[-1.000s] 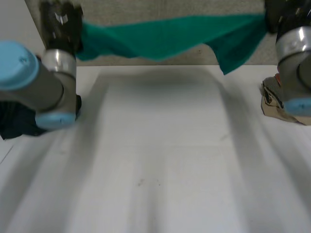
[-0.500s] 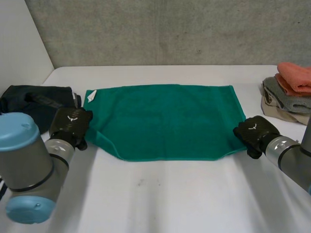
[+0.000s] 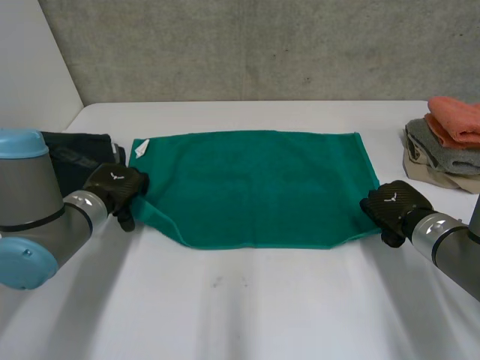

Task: Fold the laundry.

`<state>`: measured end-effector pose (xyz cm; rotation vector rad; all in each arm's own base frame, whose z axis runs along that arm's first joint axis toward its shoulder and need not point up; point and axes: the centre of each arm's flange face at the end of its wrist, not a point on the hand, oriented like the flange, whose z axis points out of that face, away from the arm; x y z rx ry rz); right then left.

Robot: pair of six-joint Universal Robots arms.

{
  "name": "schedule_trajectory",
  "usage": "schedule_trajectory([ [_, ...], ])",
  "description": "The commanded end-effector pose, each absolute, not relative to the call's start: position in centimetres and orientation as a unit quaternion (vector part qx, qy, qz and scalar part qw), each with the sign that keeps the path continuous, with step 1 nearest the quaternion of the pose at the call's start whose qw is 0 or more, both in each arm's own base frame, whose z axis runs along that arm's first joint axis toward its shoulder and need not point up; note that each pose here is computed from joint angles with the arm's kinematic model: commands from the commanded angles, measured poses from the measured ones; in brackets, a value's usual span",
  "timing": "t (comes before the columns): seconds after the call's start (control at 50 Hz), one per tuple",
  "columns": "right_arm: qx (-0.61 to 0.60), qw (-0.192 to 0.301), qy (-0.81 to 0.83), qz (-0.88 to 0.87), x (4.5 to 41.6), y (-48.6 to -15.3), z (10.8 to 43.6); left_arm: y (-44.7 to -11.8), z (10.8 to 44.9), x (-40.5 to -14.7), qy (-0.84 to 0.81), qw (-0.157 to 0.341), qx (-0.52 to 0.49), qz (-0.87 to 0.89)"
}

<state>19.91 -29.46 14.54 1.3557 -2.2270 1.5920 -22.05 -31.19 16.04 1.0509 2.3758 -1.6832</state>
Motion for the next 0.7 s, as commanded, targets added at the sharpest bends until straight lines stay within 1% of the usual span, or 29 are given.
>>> schedule_trajectory([
  [0.02, 0.445, 0.042, -0.731, 0.515, 19.8, -29.4, 14.4, -32.5, 14.9, -21.8, 0.773, 0.036, 0.33, -0.541],
  [0.08, 0.447, 0.049, -0.737, 0.505, 19.3, -29.3, 14.4, -31.9, 15.0, -21.5, 0.779, 0.049, 0.325, -0.534],
  [0.12, 0.464, 0.057, -0.741, 0.481, 18.7, -28.7, 14.5, -31.2, 15.7, -21.2, 0.78, 0.055, 0.322, -0.534],
  [0.18, 0.485, 0.072, -0.744, 0.454, 17.6, -27.8, 15.6, -28.3, 17.0, -20.7, 0.78, 0.061, 0.339, -0.522],
  [0.2, 0.493, 0.084, -0.75, 0.433, 16.6, -27.3, 16.4, -26.7, 17.3, -20.2, 0.781, 0.069, 0.356, -0.509],
  [0.24, 0.5, 0.092, -0.758, 0.408, 15.5, -26.7, 17.0, -25.0, 17.5, -19.8, 0.778, 0.079, 0.376, -0.496],
  [0.3, 0.519, 0.092, -0.77, 0.359, 14.1, -25.3, 17.9, -21.6, 17.3, -18.8, 0.777, 0.099, 0.424, -0.454],
  [0.34, 0.535, 0.085, -0.774, 0.329, 13.6, -24.1, 18.4, -19.9, 17.3, -18.3, 0.776, 0.106, 0.449, -0.43],
  [0.36, 0.538, 0.084, -0.774, 0.321, 13.4, -23.9, 18.5, -18.5, 17.2, -17.9, 0.778, 0.107, 0.466, -0.408],
  [0.44, 0.547, 0.082, -0.776, 0.305, 12.8, -23.6, 18.7, -16.8, 17.2, -17.7, 0.783, 0.098, 0.489, -0.373],
  [0.48, 0.548, 0.085, -0.771, 0.312, 12.9, -23.8, 18.6, -17.1, 17.4, -17.8, 0.781, 0.097, 0.486, -0.38],
  [0.54, 0.543, 0.1, -0.763, 0.337, 12.9, -24.8, 18.4, -19.2, 18.0, -18.2, 0.766, 0.105, 0.472, -0.423],
  [0.56, 0.532, 0.119, -0.757, 0.361, 12.9, -25.9, 18.2, -20.8, 17.9, -18.7, 0.757, 0.107, 0.463, -0.449],
  [0.6, 0.519, 0.133, -0.75, 0.389, 13.2, -27.1, 18.2, -22.5, 17.8, -19.3, 0.749, 0.108, 0.449, -0.474],
  [0.62, 0.515, 0.136, -0.746, 0.4, 13.5, -27.5, 18.1, -23.3, 17.7, -19.6, 0.747, 0.107, 0.441, -0.486],
  [0.64, 0.508, 0.137, -0.738, 0.423, 14.3, -28.3, 18.0, -24.9, 17.9, -20.3, 0.741, 0.101, 0.422, -0.513],
  [0.7, 0.502, 0.127, -0.721, 0.461, 16.3, -29.9, 17.4, -27.1, 18.3, -21.4, 0.732, 0.088, 0.392, -0.551],
])
